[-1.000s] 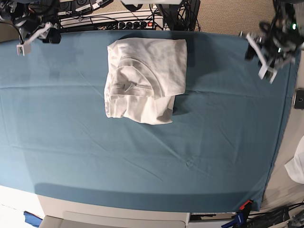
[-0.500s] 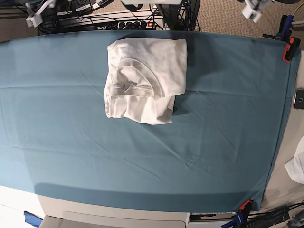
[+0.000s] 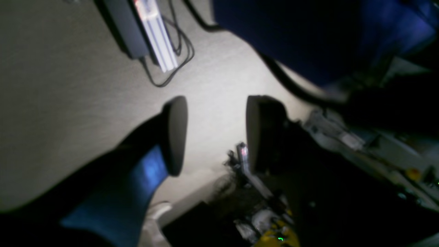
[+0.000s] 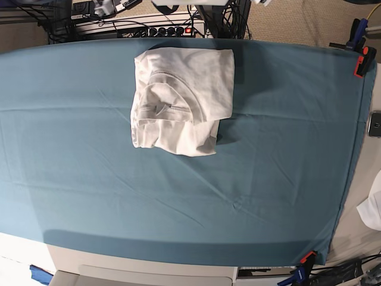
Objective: Fold the T-shirt properly
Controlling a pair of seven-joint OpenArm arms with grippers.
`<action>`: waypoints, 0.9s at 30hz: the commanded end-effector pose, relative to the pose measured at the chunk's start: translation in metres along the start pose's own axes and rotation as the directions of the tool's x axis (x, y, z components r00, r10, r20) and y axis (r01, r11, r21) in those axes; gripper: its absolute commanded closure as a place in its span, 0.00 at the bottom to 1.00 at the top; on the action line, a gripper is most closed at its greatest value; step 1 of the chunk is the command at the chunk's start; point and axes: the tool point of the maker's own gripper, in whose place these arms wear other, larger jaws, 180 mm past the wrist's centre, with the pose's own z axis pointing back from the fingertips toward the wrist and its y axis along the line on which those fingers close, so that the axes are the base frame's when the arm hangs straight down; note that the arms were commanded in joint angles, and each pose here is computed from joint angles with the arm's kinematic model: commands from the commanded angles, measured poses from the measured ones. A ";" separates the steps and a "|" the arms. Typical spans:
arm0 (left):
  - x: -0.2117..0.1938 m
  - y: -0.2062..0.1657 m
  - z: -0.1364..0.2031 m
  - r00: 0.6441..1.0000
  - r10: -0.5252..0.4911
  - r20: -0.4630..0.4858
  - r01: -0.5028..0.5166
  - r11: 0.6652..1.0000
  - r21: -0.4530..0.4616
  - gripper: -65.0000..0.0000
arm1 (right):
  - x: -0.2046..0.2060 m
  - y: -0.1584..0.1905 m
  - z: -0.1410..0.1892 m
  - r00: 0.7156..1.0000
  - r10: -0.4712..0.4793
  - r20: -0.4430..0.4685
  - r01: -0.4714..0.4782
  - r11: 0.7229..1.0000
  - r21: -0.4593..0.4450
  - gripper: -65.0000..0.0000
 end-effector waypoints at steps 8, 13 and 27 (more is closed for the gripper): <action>0.020 0.027 -0.032 0.997 0.056 -0.047 -0.056 0.998 -0.001 0.56 | 0.001 -0.042 -0.061 0.976 -0.213 -0.051 0.210 0.976 -0.060 0.64; 0.028 0.053 -0.035 0.997 -0.004 -0.078 0.011 0.996 0.094 0.56 | 0.014 -0.074 -0.075 0.933 -0.359 -0.019 0.350 0.918 -0.189 0.64; 0.062 0.127 -0.017 0.997 0.003 0.079 -0.041 0.876 0.481 0.86 | 0.074 -0.119 -0.066 0.947 -0.303 0.109 0.321 0.861 -0.395 0.93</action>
